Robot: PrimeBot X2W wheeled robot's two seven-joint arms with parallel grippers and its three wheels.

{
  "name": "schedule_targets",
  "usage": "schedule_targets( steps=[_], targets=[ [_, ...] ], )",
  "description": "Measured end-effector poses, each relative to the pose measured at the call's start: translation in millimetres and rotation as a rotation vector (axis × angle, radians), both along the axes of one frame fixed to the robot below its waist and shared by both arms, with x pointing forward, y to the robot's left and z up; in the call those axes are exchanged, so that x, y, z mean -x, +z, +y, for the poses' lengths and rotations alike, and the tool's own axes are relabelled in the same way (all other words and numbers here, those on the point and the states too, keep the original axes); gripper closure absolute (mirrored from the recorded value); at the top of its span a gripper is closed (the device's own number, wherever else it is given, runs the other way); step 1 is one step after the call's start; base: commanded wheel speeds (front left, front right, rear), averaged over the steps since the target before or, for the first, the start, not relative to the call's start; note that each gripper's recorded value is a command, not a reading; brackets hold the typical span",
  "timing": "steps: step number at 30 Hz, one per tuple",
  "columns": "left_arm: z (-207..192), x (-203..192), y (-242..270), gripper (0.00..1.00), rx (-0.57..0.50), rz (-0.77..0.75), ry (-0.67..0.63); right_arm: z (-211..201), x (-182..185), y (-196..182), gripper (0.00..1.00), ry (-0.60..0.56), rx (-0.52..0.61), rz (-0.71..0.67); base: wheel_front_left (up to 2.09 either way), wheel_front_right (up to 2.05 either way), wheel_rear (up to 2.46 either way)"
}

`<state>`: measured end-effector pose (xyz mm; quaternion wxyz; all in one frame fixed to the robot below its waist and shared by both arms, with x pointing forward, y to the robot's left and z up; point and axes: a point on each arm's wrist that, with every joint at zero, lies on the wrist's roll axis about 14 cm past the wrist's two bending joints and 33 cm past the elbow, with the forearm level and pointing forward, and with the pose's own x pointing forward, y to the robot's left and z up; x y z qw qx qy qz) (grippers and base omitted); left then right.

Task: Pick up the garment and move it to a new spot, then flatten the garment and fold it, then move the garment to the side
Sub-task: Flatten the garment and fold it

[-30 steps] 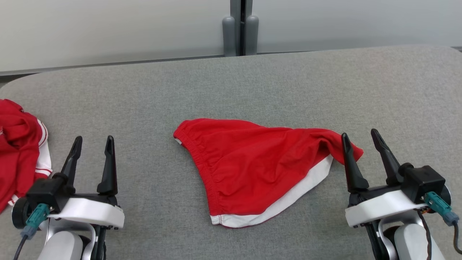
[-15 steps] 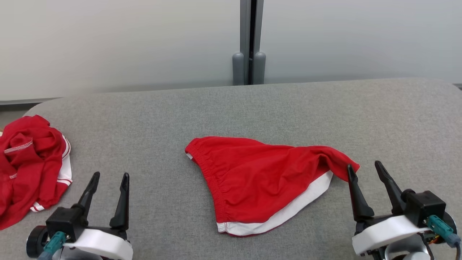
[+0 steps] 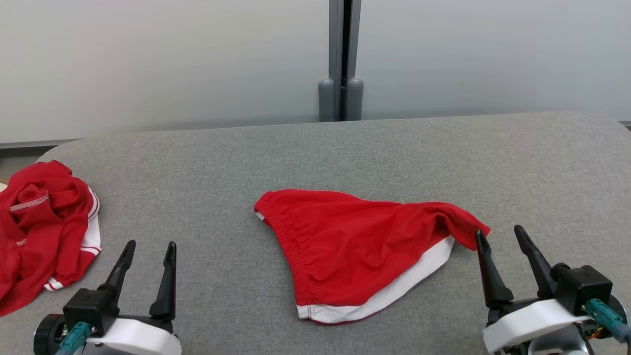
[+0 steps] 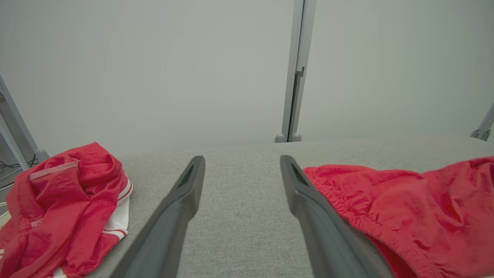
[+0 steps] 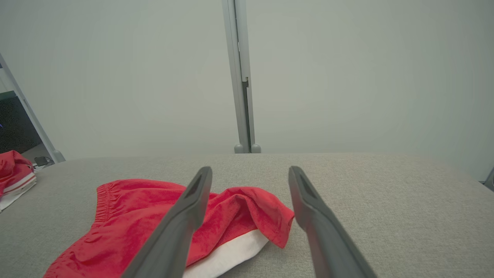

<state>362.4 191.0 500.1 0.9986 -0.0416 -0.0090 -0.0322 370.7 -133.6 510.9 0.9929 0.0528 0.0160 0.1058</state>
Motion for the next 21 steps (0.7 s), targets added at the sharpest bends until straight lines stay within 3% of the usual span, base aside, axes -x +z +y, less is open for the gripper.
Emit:
schedule_targets(
  steps=[8,21],
  targets=[
    [-3,-1,2,0.0,0.004,0.001,0.0,0,-1,-3,0.0,0.0,0.0,0.01,0.0,0.0,0.0],
    [-8,-29,9,0.0,-0.001,-0.024,-0.016,-20,-32,-66,0.0,-0.029,0.058,0.188,0.0,0.0,0.0]
  ],
)
